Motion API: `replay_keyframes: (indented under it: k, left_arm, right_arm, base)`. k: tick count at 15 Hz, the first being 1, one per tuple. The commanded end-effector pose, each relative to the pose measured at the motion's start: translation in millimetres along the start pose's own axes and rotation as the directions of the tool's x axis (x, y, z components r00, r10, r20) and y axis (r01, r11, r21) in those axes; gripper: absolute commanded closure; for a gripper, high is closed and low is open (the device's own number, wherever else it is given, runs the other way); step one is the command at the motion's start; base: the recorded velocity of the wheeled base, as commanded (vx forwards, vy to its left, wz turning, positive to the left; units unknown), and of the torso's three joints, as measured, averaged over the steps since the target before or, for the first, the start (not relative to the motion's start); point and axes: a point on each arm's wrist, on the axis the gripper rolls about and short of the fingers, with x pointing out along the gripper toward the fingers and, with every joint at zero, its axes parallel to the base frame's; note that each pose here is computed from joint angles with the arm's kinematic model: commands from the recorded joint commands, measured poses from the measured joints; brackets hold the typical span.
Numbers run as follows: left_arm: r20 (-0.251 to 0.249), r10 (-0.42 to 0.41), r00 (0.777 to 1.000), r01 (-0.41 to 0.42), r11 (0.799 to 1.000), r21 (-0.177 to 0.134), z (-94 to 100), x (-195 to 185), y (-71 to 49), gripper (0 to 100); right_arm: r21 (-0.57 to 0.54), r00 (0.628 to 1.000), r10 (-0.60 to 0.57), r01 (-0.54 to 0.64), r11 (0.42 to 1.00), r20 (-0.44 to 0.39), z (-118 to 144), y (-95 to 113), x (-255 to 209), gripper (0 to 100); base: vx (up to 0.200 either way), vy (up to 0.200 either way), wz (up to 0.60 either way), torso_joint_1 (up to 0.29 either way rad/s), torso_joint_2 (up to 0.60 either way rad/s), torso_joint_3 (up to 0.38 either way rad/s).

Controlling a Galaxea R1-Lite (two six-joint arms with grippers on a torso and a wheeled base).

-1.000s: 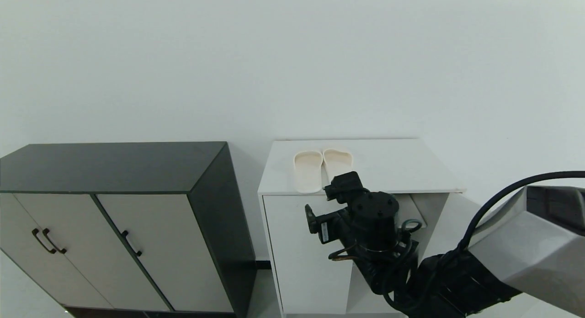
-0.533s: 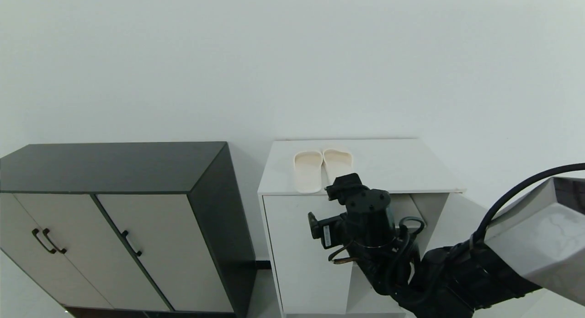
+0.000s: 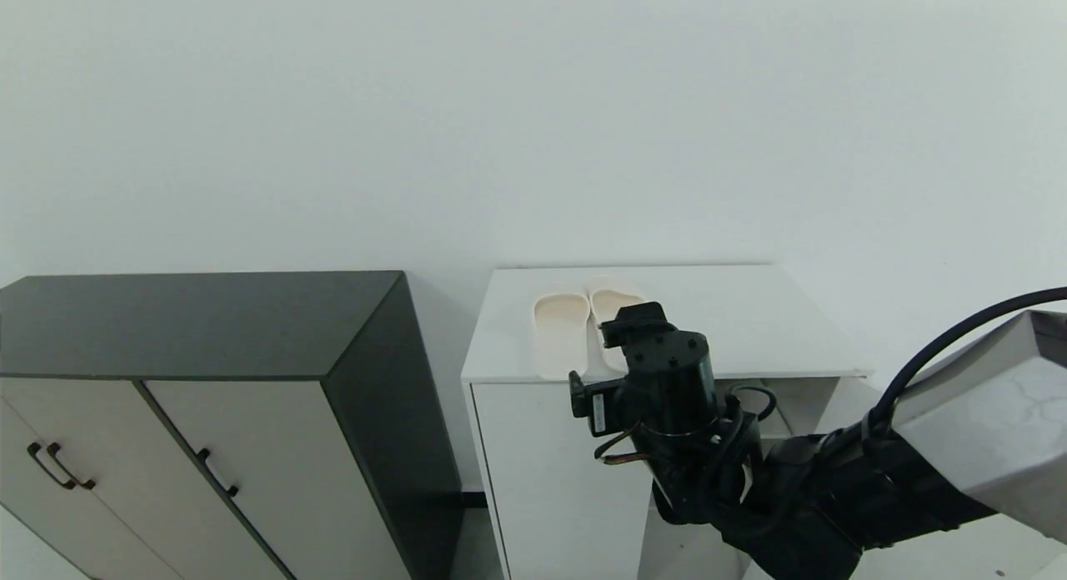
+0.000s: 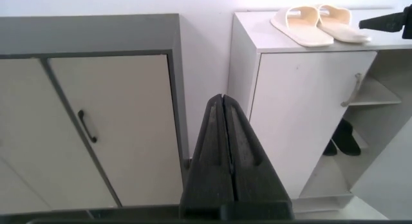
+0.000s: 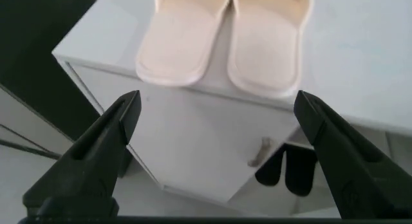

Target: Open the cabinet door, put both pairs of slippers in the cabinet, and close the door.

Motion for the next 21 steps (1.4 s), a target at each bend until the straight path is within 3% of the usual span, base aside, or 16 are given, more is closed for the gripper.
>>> replay_keyframes:
  k: [1,7,14,21]
  left_arm:
    - [-0.001,0.0,1.0,0.0,1.0,0.0,0.0,0.1,0.0,100]
    - [-0.001,0.0,1.0,0.0,1.0,0.0,0.0,0.1,0.0,100]
    - [-0.001,0.0,1.0,0.0,1.0,0.0,0.0,0.1,0.0,100]
    - [-0.001,0.0,1.0,0.0,1.0,0.0,0.0,0.1,0.0,100]
  right_arm:
    - [-0.003,1.0,-0.002,0.002,1.0,-0.004,-2.2,0.2,1.4,0]
    - [0.001,1.0,-0.004,0.004,1.0,-0.002,-14.9,3.9,15.5,0]
    - [0.012,1.0,-0.004,0.004,1.0,0.006,-24.9,9.7,35.9,0]
    - [0.038,0.999,-0.043,0.041,0.998,0.028,-21.9,0.4,80.1,0]
  base:
    - [0.2,0.0,0.0,0.012,0.01,-0.002]
    - [0.2,0.0,0.0,0.002,0.0,0.004]
    - [0.0,0.0,0.0,0.0,0.0,0.0]
    - [0.0,0.0,0.0,0.0,0.0,0.0]
